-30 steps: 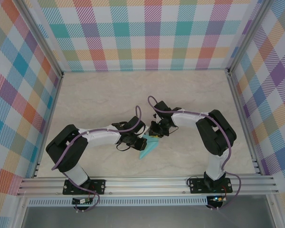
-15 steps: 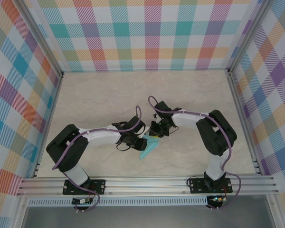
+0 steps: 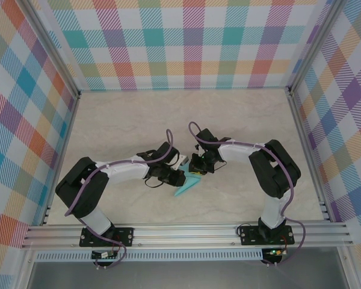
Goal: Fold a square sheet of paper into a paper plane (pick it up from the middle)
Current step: Third fold the triangle at the center of the table.
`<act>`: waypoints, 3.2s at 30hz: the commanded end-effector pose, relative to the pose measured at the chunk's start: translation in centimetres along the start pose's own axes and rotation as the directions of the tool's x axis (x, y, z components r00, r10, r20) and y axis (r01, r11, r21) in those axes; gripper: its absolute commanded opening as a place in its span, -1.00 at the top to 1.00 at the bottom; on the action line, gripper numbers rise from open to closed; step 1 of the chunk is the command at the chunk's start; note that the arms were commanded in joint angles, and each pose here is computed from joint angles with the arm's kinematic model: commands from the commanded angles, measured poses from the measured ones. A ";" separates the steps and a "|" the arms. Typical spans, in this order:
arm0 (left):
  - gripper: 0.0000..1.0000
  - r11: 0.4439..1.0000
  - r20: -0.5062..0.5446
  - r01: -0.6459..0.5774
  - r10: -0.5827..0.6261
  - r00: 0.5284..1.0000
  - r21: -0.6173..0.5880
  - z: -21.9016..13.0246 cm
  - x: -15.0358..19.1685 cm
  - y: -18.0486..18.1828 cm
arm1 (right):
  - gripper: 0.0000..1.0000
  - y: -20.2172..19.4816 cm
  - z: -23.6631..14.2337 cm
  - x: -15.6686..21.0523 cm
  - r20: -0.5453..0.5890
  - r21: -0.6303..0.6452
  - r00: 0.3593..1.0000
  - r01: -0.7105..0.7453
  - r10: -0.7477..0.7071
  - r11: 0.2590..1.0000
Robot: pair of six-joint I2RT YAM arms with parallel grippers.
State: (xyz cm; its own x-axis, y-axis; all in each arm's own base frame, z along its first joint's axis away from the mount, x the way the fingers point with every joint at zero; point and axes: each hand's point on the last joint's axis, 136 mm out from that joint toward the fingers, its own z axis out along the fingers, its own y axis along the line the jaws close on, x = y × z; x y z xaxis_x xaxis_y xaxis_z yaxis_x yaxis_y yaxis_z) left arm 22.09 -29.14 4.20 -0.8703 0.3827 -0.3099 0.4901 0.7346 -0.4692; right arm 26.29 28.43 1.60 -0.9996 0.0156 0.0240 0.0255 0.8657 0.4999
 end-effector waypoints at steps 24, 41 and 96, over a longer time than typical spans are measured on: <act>0.76 0.999 -0.116 0.006 -0.002 0.993 0.033 1.2 1.2 0.0 | 0.65 -1.7 0.6 1.3 -0.035 0.055 0.999 -0.036 0.038 0.998; 0.73 1.000 -0.130 0.004 -0.003 0.991 0.005 1.5 1.3 0.6 | 0.65 -1.8 0.6 1.4 -0.035 0.056 0.999 -0.038 0.040 0.998; 0.72 1.000 -0.149 0.018 -0.021 0.989 -0.022 2.4 2.0 1.5 | 0.80 2.0 -1.4 6.2 0.012 -0.216 0.998 -0.051 0.055 0.975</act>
State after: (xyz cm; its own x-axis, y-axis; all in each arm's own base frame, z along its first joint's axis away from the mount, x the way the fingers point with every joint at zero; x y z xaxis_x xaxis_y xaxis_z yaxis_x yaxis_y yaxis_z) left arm 21.17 -29.18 1.73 -0.8731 0.4466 -0.1955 0.4828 0.7367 -0.4735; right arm 20.64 29.17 4.19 -0.9970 0.0729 0.0264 0.0722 0.7484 0.6593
